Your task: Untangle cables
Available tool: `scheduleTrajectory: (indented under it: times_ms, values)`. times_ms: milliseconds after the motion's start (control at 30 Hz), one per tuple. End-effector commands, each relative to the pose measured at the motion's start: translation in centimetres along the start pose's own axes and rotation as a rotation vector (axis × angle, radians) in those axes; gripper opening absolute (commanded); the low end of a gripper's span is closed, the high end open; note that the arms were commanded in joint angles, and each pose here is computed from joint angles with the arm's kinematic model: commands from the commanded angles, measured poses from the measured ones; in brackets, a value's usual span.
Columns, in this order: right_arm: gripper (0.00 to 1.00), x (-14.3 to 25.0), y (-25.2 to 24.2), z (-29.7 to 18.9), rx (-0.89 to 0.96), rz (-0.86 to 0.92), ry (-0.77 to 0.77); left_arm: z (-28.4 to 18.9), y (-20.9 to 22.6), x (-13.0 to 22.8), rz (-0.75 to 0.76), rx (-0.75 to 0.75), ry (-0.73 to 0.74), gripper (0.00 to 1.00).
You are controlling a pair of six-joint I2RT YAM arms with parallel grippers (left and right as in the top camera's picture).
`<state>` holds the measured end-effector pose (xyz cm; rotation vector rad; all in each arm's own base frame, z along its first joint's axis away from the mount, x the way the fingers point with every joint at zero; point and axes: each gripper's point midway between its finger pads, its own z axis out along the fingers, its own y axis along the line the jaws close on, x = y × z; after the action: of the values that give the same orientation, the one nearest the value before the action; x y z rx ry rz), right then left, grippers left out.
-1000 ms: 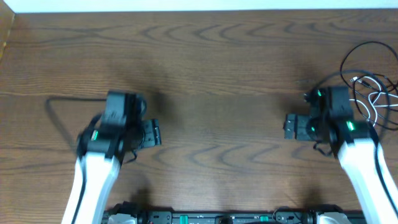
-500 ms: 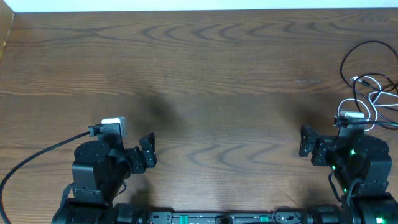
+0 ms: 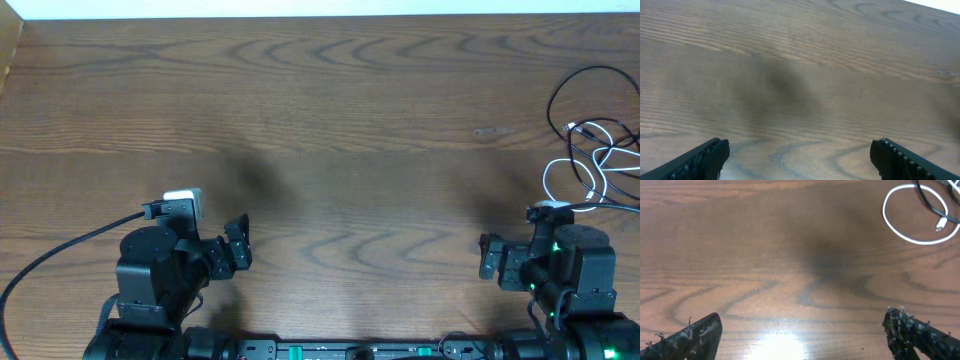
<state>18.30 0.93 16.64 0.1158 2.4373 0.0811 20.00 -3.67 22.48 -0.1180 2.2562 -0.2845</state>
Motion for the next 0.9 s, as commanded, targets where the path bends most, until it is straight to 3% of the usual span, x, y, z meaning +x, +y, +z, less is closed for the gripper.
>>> scheduleTrajectory:
  times_ms: [0,133,400,867]
  values:
    - [0.99,0.4,-0.1,0.1,0.007,0.008,0.012,0.3,0.3,0.2,0.006,-0.014,0.006,0.95]
    - [0.99,-0.4,-0.5,-0.3,0.025,0.005,-0.046,0.3,0.3,0.2,0.006,-0.014,0.006,0.95]
    - [0.99,-6.6,0.0,-2.4,-0.012,0.024,-0.455,0.3,0.3,0.2,0.006,-0.014,0.006,0.95]
    - [0.99,-8.5,1.6,-1.4,-0.152,0.027,-0.976,0.3,0.3,0.2,0.006,-0.014,0.006,0.95]
